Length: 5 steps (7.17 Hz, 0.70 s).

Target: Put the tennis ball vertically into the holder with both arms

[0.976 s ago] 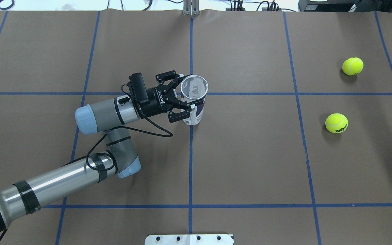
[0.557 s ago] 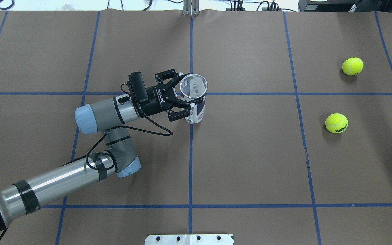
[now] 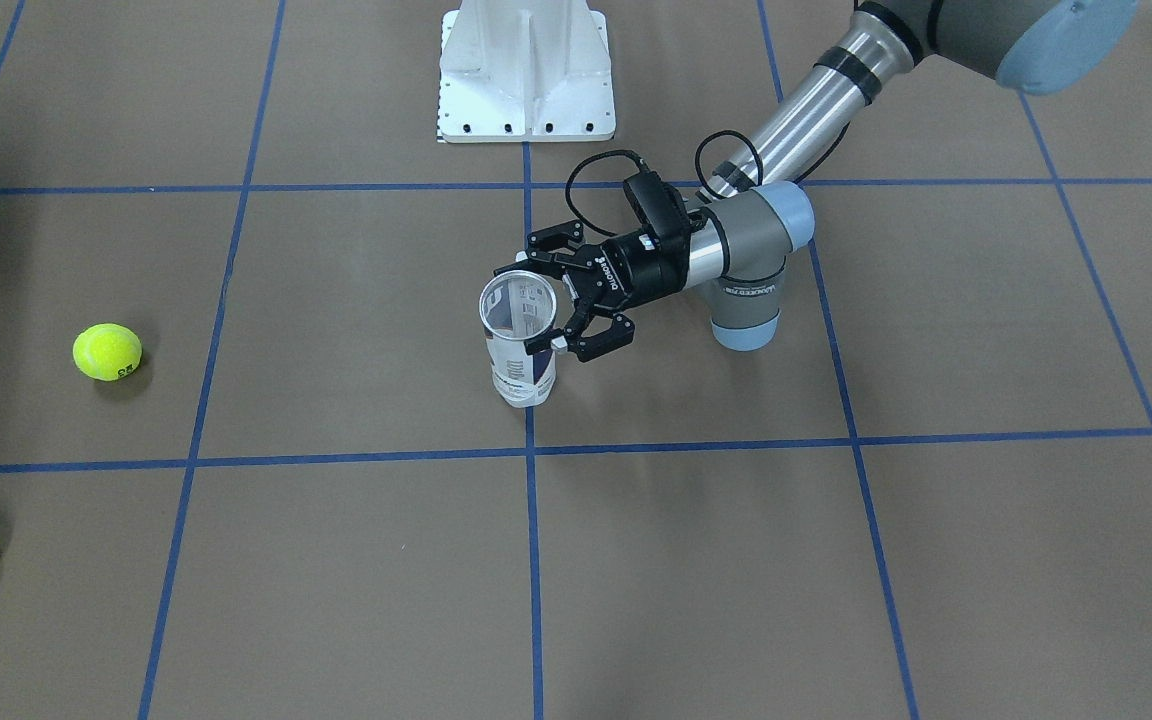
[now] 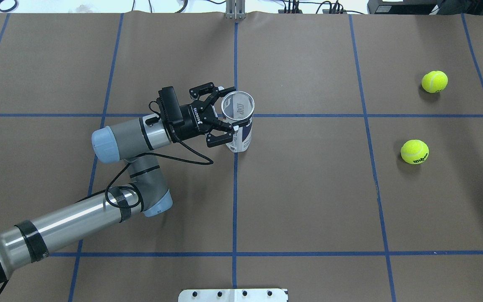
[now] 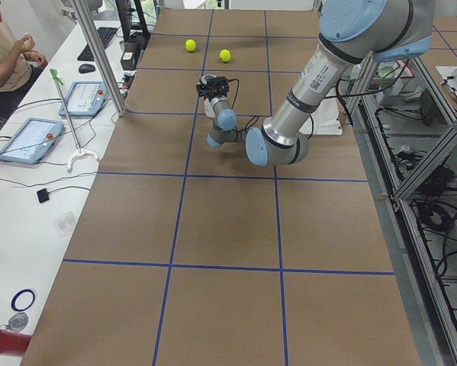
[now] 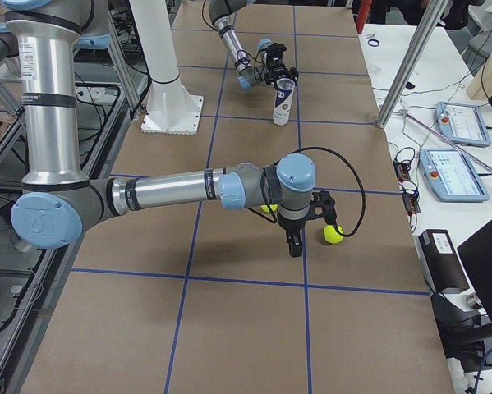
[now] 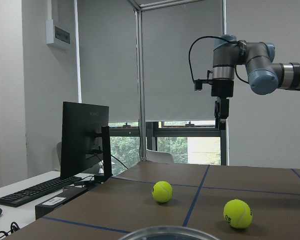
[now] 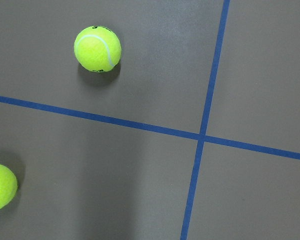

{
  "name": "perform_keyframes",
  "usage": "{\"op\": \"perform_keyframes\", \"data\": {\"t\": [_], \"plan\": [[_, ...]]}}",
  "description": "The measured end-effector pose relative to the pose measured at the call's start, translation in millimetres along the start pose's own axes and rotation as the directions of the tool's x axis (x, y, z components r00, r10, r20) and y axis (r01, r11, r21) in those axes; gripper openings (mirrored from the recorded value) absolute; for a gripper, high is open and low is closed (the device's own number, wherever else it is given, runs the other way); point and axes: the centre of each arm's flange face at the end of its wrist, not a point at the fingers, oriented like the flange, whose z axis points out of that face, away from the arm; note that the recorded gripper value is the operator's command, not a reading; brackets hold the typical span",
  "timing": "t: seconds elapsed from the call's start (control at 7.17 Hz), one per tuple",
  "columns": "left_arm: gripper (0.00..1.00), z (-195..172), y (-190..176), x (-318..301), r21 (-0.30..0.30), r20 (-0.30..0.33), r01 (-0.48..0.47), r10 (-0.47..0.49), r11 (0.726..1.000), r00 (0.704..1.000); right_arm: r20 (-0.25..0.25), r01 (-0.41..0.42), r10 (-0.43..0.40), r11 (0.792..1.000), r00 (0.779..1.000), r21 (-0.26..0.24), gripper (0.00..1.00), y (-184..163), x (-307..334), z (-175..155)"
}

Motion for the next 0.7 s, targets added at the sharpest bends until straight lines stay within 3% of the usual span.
{"op": "perform_keyframes", "data": {"t": [0.7], "plan": [[0.92, 2.6, 2.8, -0.7, -0.027, 0.006, -0.024, 0.024, 0.999, 1.0, 0.003, -0.012, 0.012, 1.0, 1.0, 0.003, 1.0, -0.6, -2.4, -1.3]]}}
